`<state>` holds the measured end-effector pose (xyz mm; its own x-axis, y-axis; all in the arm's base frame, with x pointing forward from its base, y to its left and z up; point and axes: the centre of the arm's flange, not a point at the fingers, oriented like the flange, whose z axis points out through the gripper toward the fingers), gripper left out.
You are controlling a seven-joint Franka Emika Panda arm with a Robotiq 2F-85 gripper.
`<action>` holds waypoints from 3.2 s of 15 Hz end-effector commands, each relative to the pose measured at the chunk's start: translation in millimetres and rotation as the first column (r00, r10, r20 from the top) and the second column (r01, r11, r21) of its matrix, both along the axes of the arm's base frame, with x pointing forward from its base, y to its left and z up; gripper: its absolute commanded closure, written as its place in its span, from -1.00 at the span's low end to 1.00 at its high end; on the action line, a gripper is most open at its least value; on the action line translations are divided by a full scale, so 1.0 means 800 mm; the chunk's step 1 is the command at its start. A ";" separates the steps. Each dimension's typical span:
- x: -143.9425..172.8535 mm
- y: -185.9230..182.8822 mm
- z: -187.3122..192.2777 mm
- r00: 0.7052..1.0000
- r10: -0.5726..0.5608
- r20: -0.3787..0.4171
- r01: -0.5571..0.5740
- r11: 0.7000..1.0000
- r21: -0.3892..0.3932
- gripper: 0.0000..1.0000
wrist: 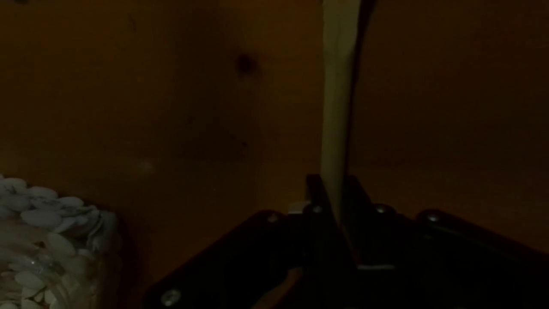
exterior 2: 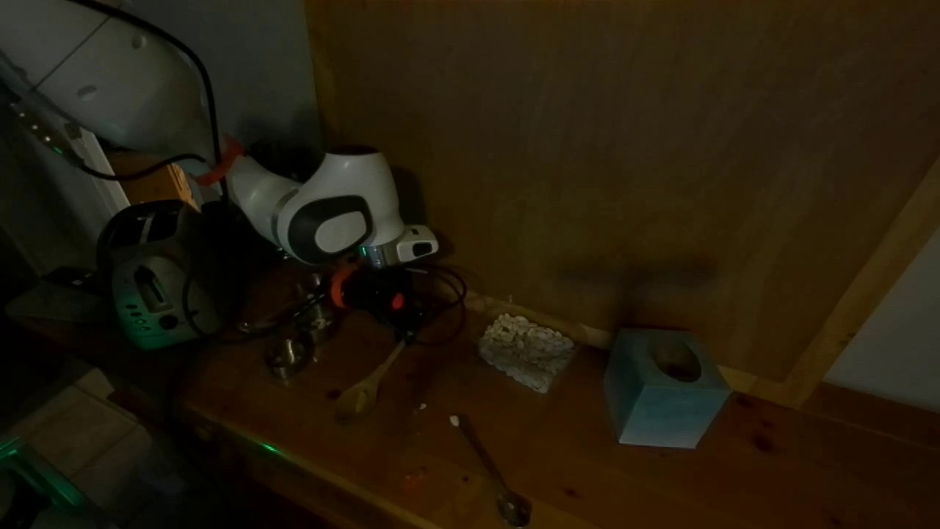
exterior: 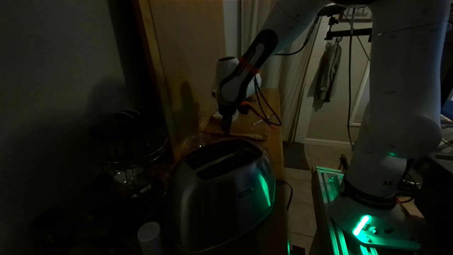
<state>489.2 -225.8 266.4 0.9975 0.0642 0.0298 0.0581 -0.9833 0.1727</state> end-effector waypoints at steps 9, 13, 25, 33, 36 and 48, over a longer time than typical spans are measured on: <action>-0.055 0.054 0.071 0.978 0.208 0.022 -0.208 0.978 0.005 0.88; -0.085 0.089 0.089 0.939 0.343 0.032 -0.344 0.938 0.028 0.88; -0.085 0.119 0.093 0.904 0.423 0.058 -0.425 0.905 0.016 0.71; -0.078 0.155 0.117 0.856 0.504 0.112 -0.511 0.859 0.041 0.88; -0.074 0.168 0.129 0.833 0.534 0.146 -0.545 0.837 0.047 0.88; -0.059 0.203 0.151 0.672 0.631 0.387 -0.703 0.708 0.066 0.88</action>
<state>439.8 -59.1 383.7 0.6660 0.6593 0.3490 0.6689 -0.7349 0.1118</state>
